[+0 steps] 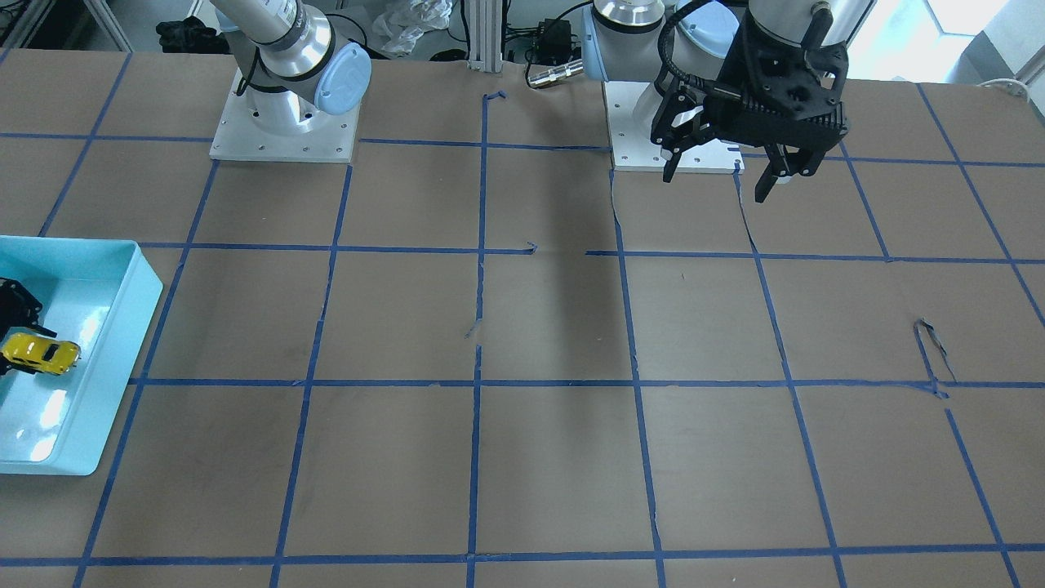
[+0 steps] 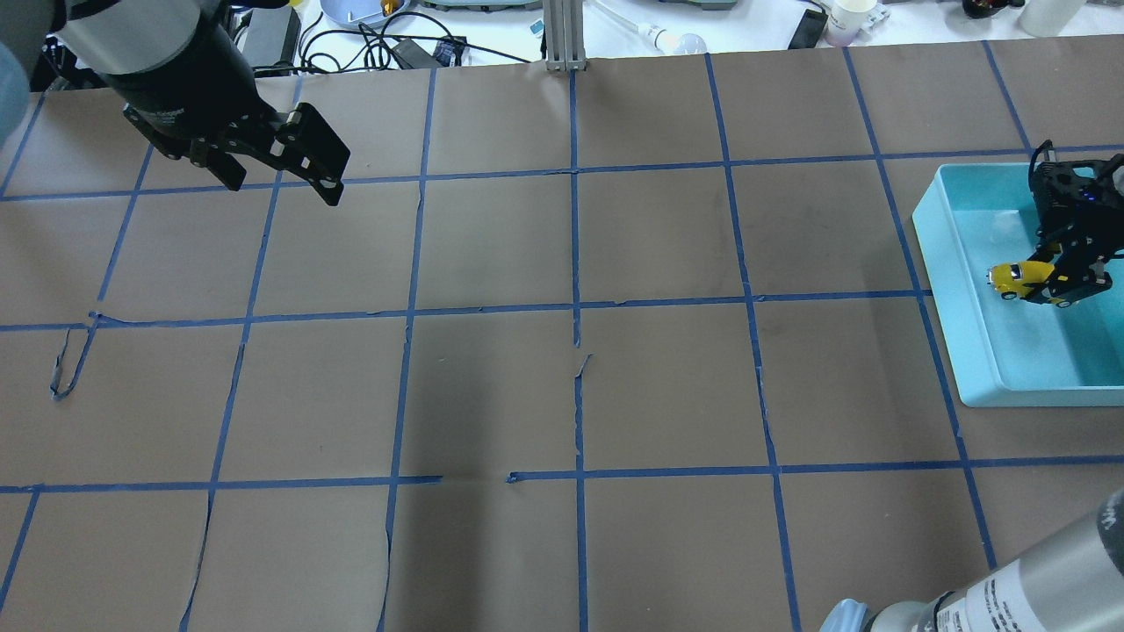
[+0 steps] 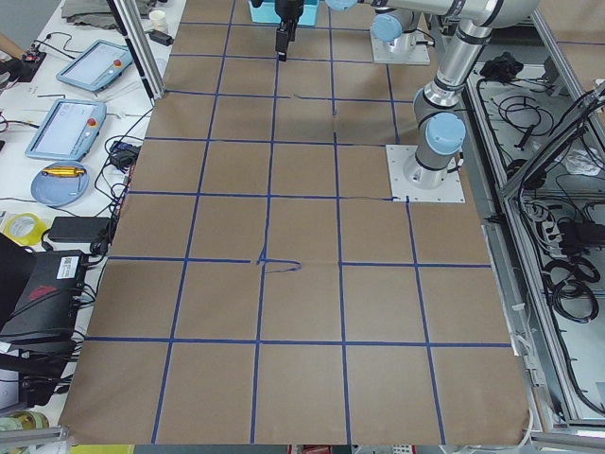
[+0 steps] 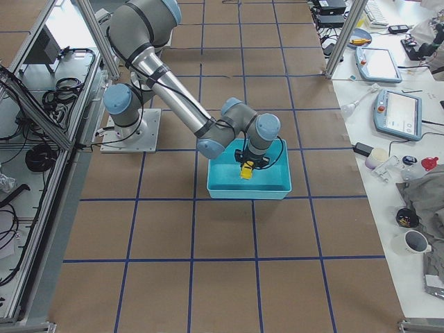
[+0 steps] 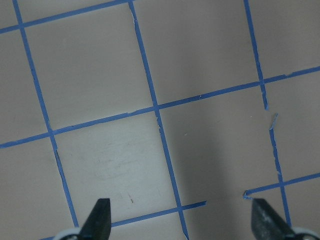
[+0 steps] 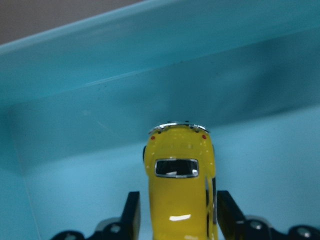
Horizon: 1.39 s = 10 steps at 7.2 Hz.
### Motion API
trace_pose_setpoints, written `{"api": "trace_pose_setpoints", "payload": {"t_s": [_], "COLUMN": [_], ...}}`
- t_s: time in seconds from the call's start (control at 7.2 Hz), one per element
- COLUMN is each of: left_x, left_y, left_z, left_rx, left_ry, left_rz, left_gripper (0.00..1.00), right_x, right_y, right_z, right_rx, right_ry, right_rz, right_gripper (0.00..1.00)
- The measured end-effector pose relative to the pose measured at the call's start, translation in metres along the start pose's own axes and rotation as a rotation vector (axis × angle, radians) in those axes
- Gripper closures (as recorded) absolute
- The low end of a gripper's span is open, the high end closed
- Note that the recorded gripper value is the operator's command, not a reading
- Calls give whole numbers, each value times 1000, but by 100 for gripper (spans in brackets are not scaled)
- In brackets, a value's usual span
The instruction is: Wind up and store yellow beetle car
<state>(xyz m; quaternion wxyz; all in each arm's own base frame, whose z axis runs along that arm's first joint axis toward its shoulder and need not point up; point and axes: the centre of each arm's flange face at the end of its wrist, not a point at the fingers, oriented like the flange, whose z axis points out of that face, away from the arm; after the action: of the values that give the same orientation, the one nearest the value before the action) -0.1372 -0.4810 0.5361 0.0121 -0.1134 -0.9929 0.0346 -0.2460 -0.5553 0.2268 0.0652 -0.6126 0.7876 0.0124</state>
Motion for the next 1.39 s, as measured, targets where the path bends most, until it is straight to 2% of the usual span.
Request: {"api": "trace_pose_setpoints", "payload": {"t_s": [0.14, 0.42, 0.56, 0.69, 0.83, 1.11, 1.25, 1.39], "left_x": [0, 0, 0, 0, 0, 0, 0, 0], "left_y": [0, 0, 0, 0, 0, 1, 1, 1], "left_z": [0, 0, 0, 0, 0, 0, 0, 0], "left_rx": [-1, -1, -1, -1, -1, 0, 0, 0], "left_ry": [0, 0, 0, 0, 0, -1, -1, 0], "left_rz": [0, 0, 0, 0, 0, 0, 0, 0], "left_gripper": [0, 0, 0, 0, 0, 0, 0, 0], "right_x": [0, -4, -10, -21, -35, -66, -75, -82], "right_y": [0, -1, -4, -8, -14, -39, -71, -110], "right_z": [-2, -15, -39, -72, -101, -139, -152, -162], "right_rx": [2, -11, -28, -49, -66, -60, -52, -49], "right_ry": [5, 12, 48, 101, 138, 106, 98, 111], "right_rz": [22, 121, 164, 258, 435, 914, 1080, 1163], "right_gripper": [0, 0, 0, 0, 0, 0, 0, 0]}}
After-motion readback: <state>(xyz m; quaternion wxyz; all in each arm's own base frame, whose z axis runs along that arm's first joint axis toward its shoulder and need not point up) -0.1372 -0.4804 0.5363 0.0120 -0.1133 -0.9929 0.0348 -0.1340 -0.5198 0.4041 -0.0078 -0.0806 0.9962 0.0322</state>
